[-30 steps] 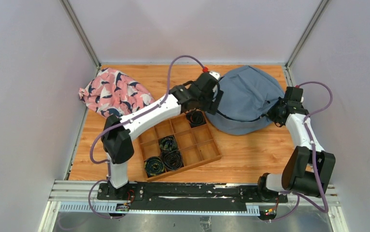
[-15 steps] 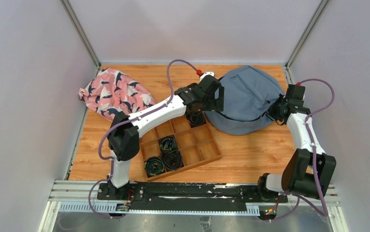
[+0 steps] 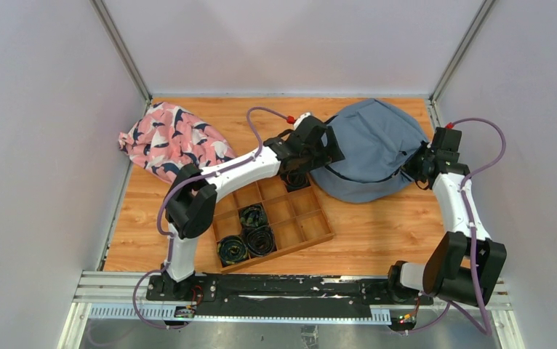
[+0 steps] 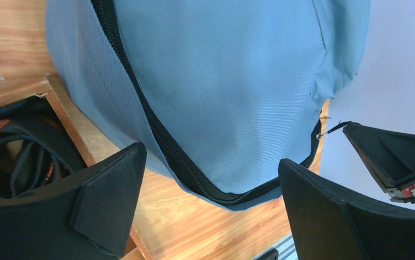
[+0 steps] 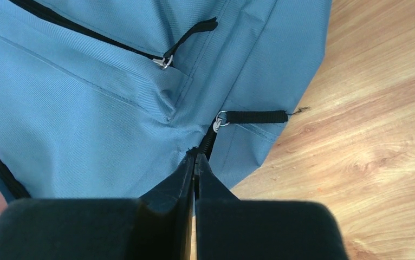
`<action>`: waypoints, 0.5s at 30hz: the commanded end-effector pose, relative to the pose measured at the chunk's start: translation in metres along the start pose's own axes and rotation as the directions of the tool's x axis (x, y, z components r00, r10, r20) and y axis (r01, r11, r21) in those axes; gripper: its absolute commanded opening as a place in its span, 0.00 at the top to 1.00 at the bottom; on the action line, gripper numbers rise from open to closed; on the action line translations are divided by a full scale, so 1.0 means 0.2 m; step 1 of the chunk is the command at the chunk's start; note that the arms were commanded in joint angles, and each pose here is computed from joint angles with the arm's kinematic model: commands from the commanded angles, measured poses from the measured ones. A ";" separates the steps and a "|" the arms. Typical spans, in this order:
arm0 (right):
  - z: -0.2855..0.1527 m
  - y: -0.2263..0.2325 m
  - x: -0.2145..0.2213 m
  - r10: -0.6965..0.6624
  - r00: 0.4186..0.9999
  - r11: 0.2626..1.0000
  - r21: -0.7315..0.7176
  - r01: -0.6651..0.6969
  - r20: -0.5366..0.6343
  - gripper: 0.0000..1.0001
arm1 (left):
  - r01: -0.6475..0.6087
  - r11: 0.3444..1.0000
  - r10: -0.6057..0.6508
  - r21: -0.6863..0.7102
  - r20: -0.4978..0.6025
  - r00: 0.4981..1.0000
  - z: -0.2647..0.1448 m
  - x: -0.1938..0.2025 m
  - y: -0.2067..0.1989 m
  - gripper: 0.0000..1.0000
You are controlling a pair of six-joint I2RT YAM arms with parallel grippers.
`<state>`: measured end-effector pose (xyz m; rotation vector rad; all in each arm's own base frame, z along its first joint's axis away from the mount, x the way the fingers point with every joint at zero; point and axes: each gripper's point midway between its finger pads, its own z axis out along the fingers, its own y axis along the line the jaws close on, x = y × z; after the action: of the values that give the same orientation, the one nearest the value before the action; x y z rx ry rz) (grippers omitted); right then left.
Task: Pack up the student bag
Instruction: Zip the student bag at the center of the board.
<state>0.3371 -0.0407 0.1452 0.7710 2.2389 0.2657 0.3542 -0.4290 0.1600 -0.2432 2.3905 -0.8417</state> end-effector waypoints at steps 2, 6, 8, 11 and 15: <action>-0.03 0.02 0.02 0.003 1.000 0.999 -0.048 -0.004 -0.019 1.00 | 0.093 0.992 -0.090 0.086 -0.038 0.995 0.09 0.07 -0.03 0.17; -0.02 0.01 0.03 0.004 1.000 0.999 -0.033 -0.005 -0.024 1.00 | 0.090 0.988 -0.083 0.127 -0.061 0.995 0.09 0.09 -0.06 0.58; -0.01 0.00 0.03 0.012 1.000 1.000 -0.025 -0.013 -0.025 1.00 | 0.087 0.989 -0.082 0.119 -0.046 0.996 0.08 0.07 -0.04 0.95; -0.01 0.02 0.02 0.025 0.999 0.998 -0.053 -0.027 -0.034 1.00 | 0.097 0.988 -0.095 0.122 -0.019 0.995 0.05 0.00 -0.01 1.00; -0.01 -0.05 -0.04 0.044 0.999 0.999 0.023 -0.044 0.016 1.00 | 0.102 0.986 -0.106 0.135 0.022 0.994 -0.02 -0.14 0.05 1.00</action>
<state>0.3369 -0.0340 0.1463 0.7625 2.2442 0.3273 0.3504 -0.4309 0.1237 -0.3127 2.4341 -0.9689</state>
